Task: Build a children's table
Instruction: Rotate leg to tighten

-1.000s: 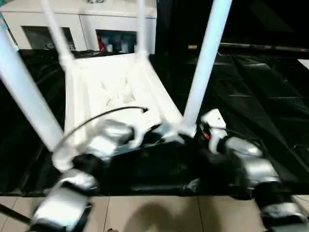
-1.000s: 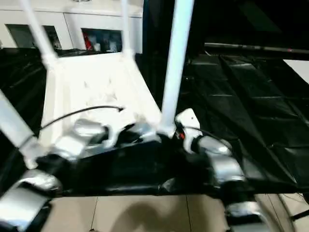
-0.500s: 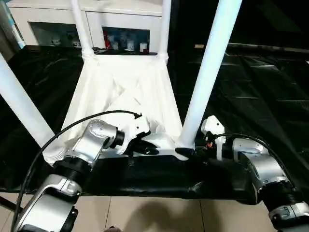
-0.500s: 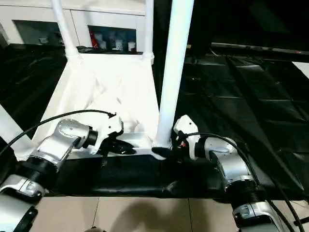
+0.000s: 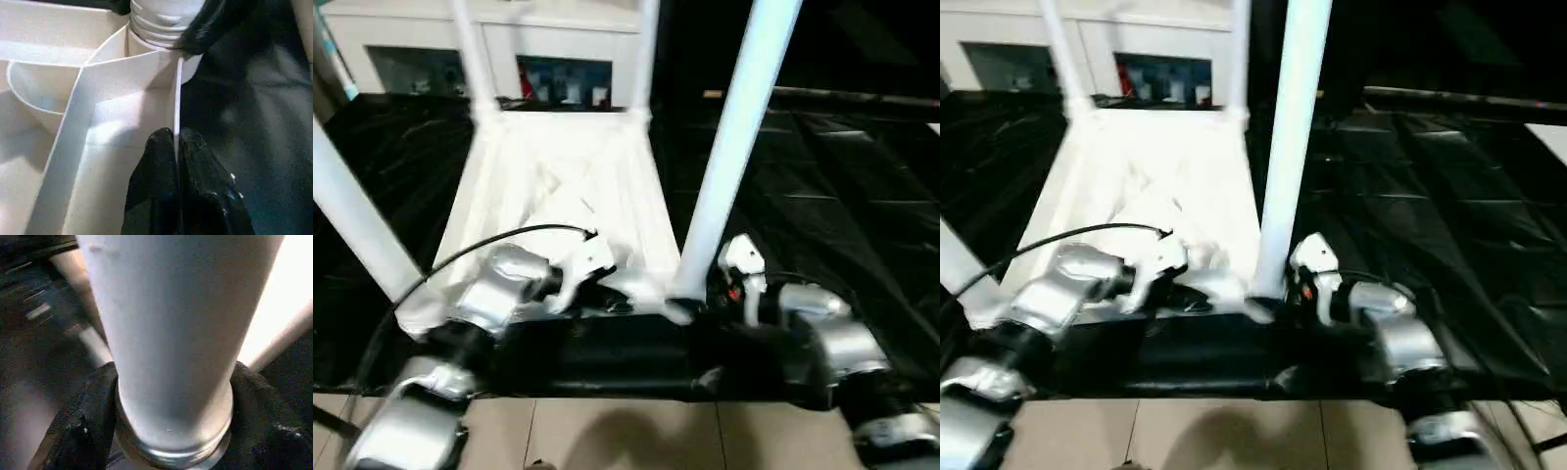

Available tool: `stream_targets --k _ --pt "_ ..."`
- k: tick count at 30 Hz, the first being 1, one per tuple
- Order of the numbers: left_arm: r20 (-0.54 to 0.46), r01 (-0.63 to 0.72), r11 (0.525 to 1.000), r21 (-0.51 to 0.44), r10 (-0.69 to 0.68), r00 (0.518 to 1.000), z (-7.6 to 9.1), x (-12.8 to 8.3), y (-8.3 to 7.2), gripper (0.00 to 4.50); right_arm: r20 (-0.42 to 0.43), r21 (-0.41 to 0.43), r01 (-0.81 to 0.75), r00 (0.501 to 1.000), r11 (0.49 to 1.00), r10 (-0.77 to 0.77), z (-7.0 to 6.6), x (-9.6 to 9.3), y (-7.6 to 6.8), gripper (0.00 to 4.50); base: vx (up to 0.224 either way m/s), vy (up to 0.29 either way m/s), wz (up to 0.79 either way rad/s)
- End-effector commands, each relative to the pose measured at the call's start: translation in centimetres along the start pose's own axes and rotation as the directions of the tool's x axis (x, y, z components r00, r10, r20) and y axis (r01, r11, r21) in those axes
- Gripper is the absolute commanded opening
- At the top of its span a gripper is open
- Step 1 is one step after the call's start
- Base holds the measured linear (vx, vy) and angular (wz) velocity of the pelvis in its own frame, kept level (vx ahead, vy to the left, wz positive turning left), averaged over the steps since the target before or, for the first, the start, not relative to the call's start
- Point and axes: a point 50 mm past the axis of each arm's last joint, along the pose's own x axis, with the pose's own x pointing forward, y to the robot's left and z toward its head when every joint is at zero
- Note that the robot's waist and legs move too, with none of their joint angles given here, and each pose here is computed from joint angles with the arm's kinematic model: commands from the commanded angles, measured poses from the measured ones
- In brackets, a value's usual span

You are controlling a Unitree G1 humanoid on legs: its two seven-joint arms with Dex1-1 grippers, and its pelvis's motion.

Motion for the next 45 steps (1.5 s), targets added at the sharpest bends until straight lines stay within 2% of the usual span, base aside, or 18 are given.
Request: stream_targets --k 1,2,3,4,5,7,9,11,12,13,18,19,23,24,29,34,39,45 --pt "0.040 -0.066 0.996 -0.061 0.069 0.997 -0.2 1.5 -0.3 0.00 -0.045 0.037 0.145 0.989 0.989 -0.143 -1.0 0.1 -0.7 2.76 0.000 0.000 0.00" --pt "0.031 -0.163 0.981 -0.104 0.167 0.986 0.2 2.3 0.1 0.00 -0.040 0.092 0.239 0.971 0.967 -0.236 -1.2 0.7 -0.5 2.75 0.000 0.000 0.00" --pt "0.023 -0.202 0.971 -0.132 0.207 0.978 0.6 3.0 0.1 0.00 -0.038 0.138 0.290 0.957 0.947 -0.287 -1.3 1.5 0.0 2.75 0.000 0.000 0.00" --pt "0.022 -0.207 0.969 -0.135 0.211 0.977 0.7 3.1 0.1 0.00 -0.039 0.144 0.297 0.955 0.944 -0.294 -1.3 1.6 0.1 2.75 0.000 0.000 0.00" --pt "0.010 -0.215 0.966 -0.144 0.219 0.976 0.9 3.7 -0.1 0.00 -0.041 0.152 0.322 0.947 0.935 -0.319 -1.2 2.3 0.8 2.75 0.000 0.000 0.00" --pt "0.006 -0.207 0.968 -0.139 0.210 0.978 1.0 4.1 -0.3 0.00 -0.041 0.148 0.315 0.949 0.937 -0.312 -1.1 2.8 1.3 2.75 0.000 0.000 0.00" --pt "0.014 -0.158 0.980 -0.120 0.161 0.987 1.4 4.8 -1.1 0.00 0.009 0.142 0.220 0.975 0.965 -0.223 -0.3 4.3 3.3 2.75 0.000 0.000 0.00" --pt "0.020 -0.146 0.982 -0.117 0.149 0.989 1.5 4.9 -1.2 0.00 0.023 0.127 0.199 0.979 0.972 -0.204 0.0 4.6 3.7 2.75 0.000 0.000 0.00" --pt "0.022 -0.140 0.984 -0.111 0.144 0.989 1.5 4.9 -1.2 0.00 0.041 0.115 0.164 0.985 0.980 -0.170 0.2 4.7 4.0 3.31 0.000 0.000 0.00" --pt "0.020 -0.137 0.985 -0.103 0.139 0.990 1.4 4.8 -1.1 0.00 0.059 0.100 0.142 0.987 0.985 -0.149 0.5 4.7 4.1 3.31 0.000 0.000 0.00" --pt "0.021 -0.107 0.992 -0.072 0.109 0.994 1.0 4.2 -0.9 0.00 0.059 0.045 0.094 0.994 0.995 -0.097 0.8 3.9 3.6 3.81 0.000 0.000 0.00" --pt "0.023 -0.074 0.995 -0.062 0.075 0.997 0.8 3.8 -1.0 0.00 0.039 0.003 0.066 0.997 0.998 -0.066 0.8 3.2 3.0 3.81 0.000 0.000 0.00" --pt "0.044 0.002 1.000 -0.028 -0.001 0.999 0.4 2.7 -1.1 0.00 -0.003 -0.044 0.001 1.000 0.999 -0.001 0.8 1.6 1.6 3.81 0.000 0.000 0.00" --pt "0.031 0.069 0.997 -0.025 -0.068 0.997 -0.2 1.9 -1.3 0.00 -0.030 -0.071 -0.066 0.998 0.995 0.064 0.9 0.3 0.7 3.81 0.000 0.000 0.00" --pt "0.028 0.194 0.981 -0.002 -0.194 0.981 -1.0 0.3 -1.8 0.00 -0.097 -0.114 -0.165 0.983 0.980 0.155 1.1 -1.8 -0.4 3.81 0.000 0.000 0.00" --pt "0.016 0.244 0.970 -0.012 -0.244 0.970 -1.5 -0.3 -2.1 0.00 -0.112 -0.108 -0.201 0.976 0.974 0.189 1.4 -2.4 -0.9 3.81 0.000 0.000 0.00" --pt "0.020 0.278 0.960 -0.014 -0.278 0.960 -1.5 -0.7 -2.4 0.00 -0.126 -0.084 -0.265 0.959 0.961 0.253 1.3 -2.4 -0.6 3.81 0.000 0.000 0.00" --pt "0.023 0.277 0.961 -0.012 -0.277 0.961 -1.4 -0.8 -2.4 0.00 -0.103 -0.066 -0.278 0.957 0.958 0.270 1.3 -2.1 -0.3 3.29 0.000 0.000 0.00"
